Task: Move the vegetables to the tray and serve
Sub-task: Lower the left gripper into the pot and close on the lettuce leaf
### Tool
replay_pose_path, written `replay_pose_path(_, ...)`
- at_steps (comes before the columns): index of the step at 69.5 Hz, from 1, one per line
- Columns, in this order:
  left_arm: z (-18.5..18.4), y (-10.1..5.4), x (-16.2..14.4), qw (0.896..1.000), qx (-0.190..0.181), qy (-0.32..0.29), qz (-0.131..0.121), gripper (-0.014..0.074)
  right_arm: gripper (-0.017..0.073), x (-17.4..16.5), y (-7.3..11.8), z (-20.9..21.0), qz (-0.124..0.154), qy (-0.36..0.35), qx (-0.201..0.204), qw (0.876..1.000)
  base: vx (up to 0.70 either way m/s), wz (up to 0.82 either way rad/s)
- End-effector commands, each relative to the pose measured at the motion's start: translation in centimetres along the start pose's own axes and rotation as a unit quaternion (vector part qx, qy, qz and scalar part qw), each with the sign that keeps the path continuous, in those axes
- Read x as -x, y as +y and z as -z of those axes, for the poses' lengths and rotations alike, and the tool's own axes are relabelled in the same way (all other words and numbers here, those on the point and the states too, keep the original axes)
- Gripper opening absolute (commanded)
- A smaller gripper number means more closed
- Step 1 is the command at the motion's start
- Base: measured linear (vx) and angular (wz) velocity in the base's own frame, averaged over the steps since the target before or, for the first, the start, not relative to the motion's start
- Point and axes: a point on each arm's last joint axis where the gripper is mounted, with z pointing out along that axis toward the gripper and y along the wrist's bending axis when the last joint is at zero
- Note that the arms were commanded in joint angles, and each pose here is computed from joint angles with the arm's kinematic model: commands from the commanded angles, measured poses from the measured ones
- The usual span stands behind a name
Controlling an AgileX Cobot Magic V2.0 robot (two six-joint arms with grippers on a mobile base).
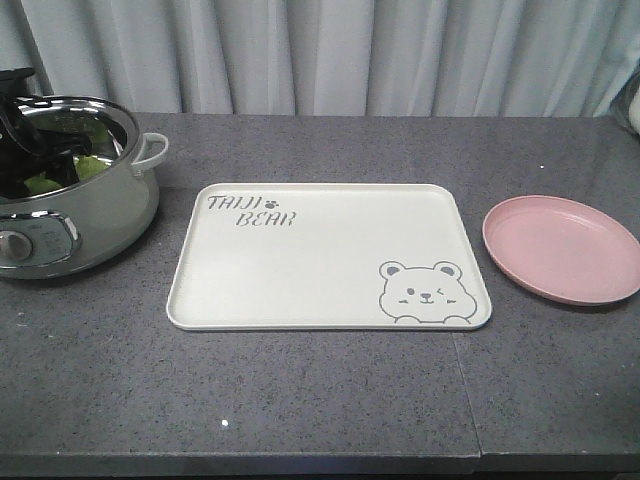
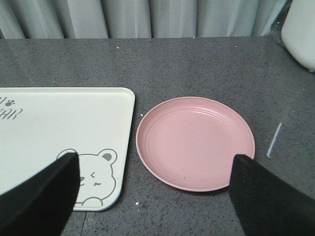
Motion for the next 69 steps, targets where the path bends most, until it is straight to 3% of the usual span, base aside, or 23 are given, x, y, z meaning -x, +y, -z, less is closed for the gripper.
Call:
replay_pose_path(1, 2.2, -0.7, 0.0, 1.0, -0.013, -0.022, -0.004, 0.0486, 0.0592, 1.7, 0.1, 0.7, 0.007, -0.057, 0.0, 0.998, 0.0, 0.0)
replay_pose_path(17, 1.6, -0.5, -0.2, 1.0, -0.006, -0.011, -0.004, 0.0478, 0.0592, 1.7, 0.1, 0.7, 0.007, -0.057, 0.0, 0.998, 0.0, 0.0)
replay_pose_path(25, 1.6, -0.5, -0.2, 1.0, -0.006, -0.011, -0.004, 0.0419, 0.0592, 1.7, 0.1, 0.7, 0.006, -0.057, 0.001, 0.998, 0.0, 0.0)
replay_pose_path(33, 1.6, -0.5, -0.2, 1.0, -0.006, -0.011, -0.004, 0.0273, 0.0592, 1.7, 0.1, 0.7, 0.006, -0.057, 0.001, 0.998, 0.0, 0.0)
replay_pose_path(44, 1.6, -0.6, -0.2, 1.0, -0.006, -0.011, -0.013, -0.0006, 0.0592, 1.7, 0.1, 0.7, 0.006, -0.057, 0.001, 0.998, 0.0, 0.0)
replay_pose_path(69, 4.6, -0.9, 0.5, 0.998, -0.01, -0.058, -0.024, -0.0008, 0.0592, 1.7, 0.1, 0.7, 0.015, -0.056, 0.0, 0.998, 0.0, 0.0)
